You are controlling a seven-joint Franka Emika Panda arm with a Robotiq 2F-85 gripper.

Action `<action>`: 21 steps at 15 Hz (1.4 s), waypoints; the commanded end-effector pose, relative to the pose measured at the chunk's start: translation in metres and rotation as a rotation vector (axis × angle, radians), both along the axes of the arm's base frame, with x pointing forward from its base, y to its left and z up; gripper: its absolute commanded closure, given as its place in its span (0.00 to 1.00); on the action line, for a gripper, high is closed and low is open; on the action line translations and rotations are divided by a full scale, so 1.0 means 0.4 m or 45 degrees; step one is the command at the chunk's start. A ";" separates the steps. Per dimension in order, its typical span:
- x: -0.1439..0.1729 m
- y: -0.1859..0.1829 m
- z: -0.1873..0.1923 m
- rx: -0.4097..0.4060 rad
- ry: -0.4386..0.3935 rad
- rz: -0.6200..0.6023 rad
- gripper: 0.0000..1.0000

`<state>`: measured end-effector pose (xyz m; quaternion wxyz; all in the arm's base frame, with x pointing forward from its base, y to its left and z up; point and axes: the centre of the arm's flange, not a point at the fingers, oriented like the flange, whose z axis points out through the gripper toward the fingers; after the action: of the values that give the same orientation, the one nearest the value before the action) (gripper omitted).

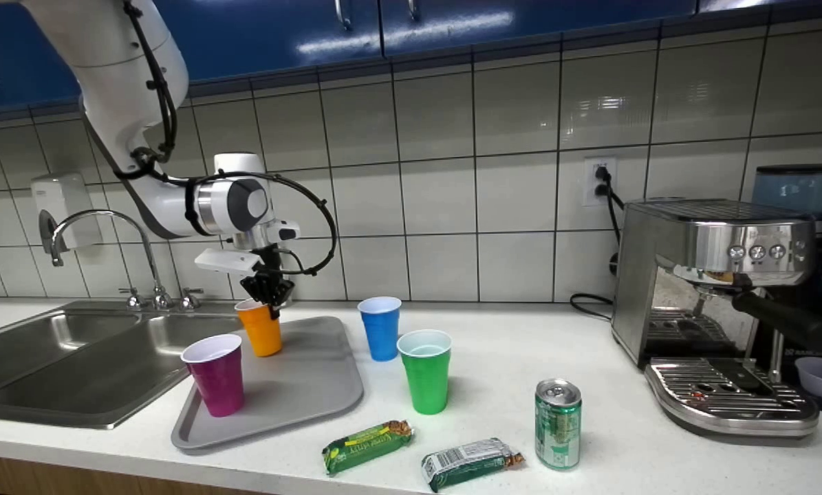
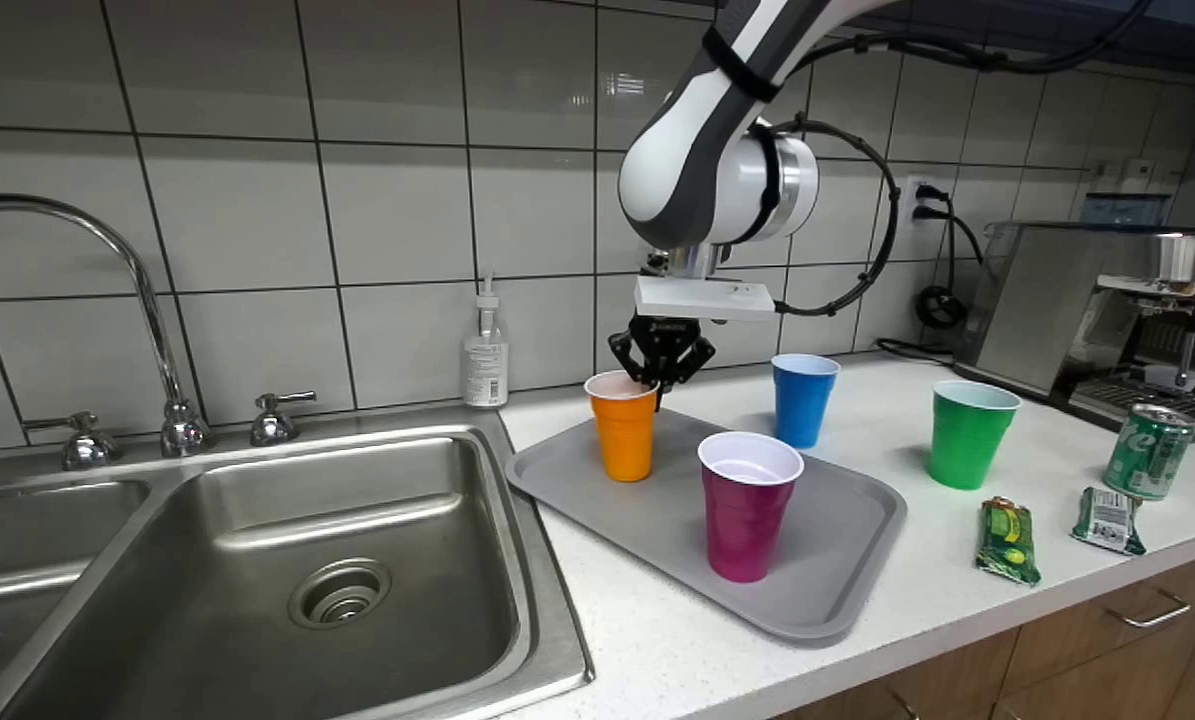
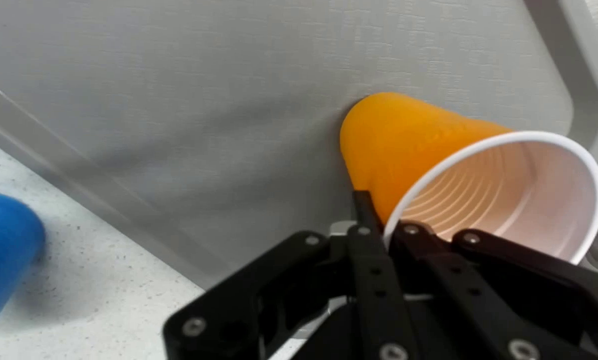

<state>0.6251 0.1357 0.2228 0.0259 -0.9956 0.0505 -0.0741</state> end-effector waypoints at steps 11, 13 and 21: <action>-0.024 -0.008 0.192 0.033 -0.143 -0.029 0.99; -0.028 -0.024 0.222 0.030 -0.170 -0.045 0.99; -0.049 -0.095 0.296 0.011 -0.245 -0.129 0.99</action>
<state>0.6223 0.1051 0.3278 0.0347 -0.9836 0.0804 -0.1574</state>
